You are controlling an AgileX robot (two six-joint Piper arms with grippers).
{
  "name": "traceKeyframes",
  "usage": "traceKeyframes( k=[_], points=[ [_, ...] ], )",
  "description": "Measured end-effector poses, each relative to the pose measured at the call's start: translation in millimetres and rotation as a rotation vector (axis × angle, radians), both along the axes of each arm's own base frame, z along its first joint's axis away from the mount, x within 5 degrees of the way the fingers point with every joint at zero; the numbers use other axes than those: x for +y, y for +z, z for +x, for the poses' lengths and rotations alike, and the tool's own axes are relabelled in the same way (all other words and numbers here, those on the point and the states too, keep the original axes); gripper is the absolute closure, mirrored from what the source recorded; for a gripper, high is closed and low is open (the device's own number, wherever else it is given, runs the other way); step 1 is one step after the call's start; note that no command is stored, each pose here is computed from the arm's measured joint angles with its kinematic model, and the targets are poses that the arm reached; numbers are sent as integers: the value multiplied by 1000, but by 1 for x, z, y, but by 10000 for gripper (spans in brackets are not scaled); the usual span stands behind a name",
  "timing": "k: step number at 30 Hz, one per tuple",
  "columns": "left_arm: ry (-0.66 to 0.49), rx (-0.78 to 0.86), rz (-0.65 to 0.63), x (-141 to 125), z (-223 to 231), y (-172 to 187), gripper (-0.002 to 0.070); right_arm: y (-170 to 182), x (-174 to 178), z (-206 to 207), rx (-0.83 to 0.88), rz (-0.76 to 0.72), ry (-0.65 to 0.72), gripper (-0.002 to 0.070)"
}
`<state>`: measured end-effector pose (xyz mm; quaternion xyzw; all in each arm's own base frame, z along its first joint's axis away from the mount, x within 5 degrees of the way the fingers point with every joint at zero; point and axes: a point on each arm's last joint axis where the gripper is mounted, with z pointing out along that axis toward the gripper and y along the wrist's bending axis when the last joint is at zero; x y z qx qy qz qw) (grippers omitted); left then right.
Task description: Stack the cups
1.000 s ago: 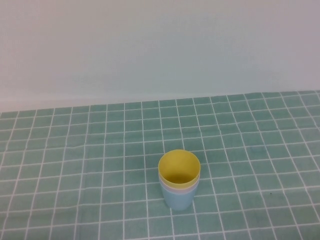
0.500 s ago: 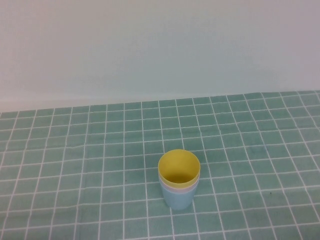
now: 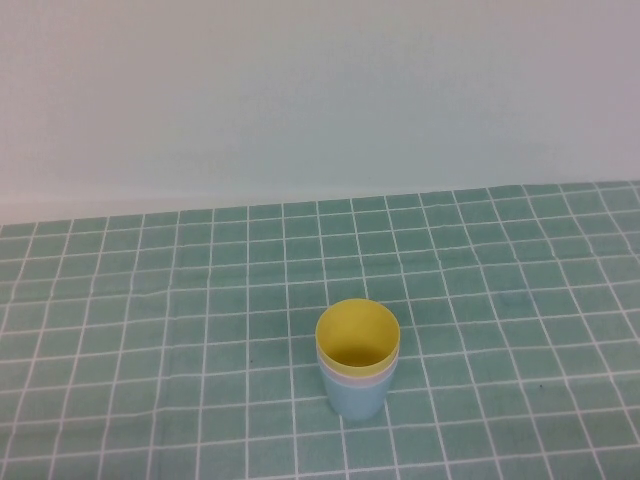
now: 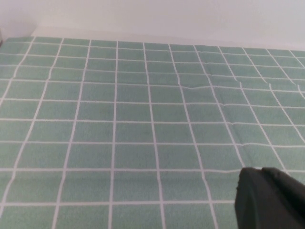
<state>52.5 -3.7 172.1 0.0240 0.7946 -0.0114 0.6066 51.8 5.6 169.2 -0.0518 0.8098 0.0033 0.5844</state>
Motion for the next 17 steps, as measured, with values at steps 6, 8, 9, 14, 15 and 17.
traceKeyframes(
  k=[6, 8, 9, 14, 15, 17],
  points=[
    [0, 0, 0, 0, 0, 0, 676, 0, -1, 0, 4, 3, -10, 678],
    [0, 0, 0, 0, 0, 0, 676, 0, -1, 0, 2, -2, -12, 678],
    [0, 0, 0, 0, 0, 0, 676, 0, -1, 0, 3, -10, -13, 678],
    [0, 0, 0, 0, 0, 0, 676, 0, -4, 0, 2, -74, -18, 678],
    [0, 0, 0, 0, 0, 0, 676, 0, -4, 0, 2, -79, -19, 678],
    [0, 0, 0, 0, 0, 0, 676, 0, -4, 0, 2, -83, -19, 678]
  ],
)
